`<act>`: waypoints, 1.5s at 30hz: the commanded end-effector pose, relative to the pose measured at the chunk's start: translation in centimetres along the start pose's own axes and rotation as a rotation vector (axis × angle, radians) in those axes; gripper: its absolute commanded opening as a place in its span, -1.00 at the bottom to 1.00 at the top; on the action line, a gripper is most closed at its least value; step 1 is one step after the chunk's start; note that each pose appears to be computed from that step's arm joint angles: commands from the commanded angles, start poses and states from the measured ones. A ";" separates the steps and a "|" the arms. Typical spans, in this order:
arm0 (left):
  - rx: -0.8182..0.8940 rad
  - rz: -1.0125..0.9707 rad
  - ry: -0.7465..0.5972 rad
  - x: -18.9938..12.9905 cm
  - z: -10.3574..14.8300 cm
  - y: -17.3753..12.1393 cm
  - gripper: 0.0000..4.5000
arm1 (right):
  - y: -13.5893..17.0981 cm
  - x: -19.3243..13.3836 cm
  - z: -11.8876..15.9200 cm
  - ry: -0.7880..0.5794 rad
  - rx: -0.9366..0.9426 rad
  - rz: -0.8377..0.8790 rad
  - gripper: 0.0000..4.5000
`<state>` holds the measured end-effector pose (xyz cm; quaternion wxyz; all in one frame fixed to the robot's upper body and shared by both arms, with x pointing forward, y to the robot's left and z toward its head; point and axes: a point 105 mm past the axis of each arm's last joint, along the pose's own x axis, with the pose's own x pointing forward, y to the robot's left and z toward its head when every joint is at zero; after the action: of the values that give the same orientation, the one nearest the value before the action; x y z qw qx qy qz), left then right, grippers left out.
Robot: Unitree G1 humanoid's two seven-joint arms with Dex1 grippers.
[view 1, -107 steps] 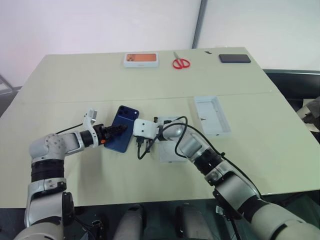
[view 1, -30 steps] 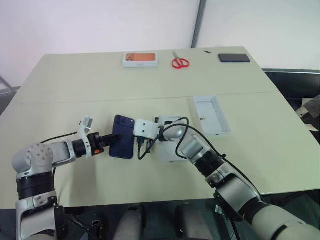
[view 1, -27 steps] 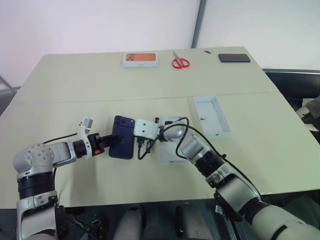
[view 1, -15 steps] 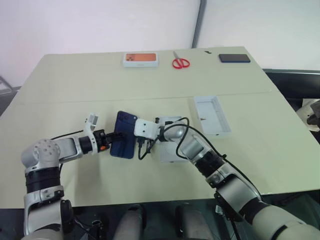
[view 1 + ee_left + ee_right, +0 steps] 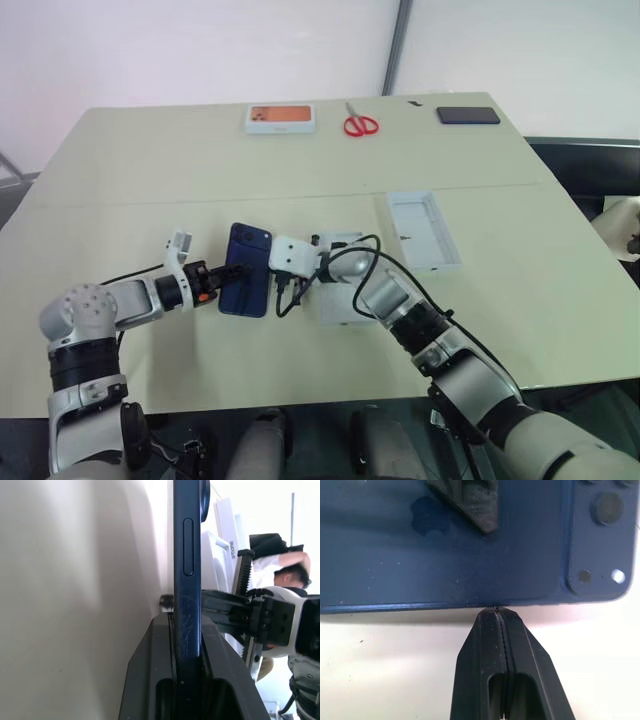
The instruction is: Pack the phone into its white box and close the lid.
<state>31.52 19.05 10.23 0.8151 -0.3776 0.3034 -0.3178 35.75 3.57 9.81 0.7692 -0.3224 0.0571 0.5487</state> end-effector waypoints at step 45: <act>0.048 -0.194 -0.185 1.1 1.0 -4.0 -1.00 | 4.3 -11.7 -5.1 0.068 0.051 0.261 -0.24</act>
<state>31.72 16.72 11.71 0.8120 -0.4199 0.2161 -0.3430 28.71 -8.38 8.94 0.6999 -0.3101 0.1428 0.6273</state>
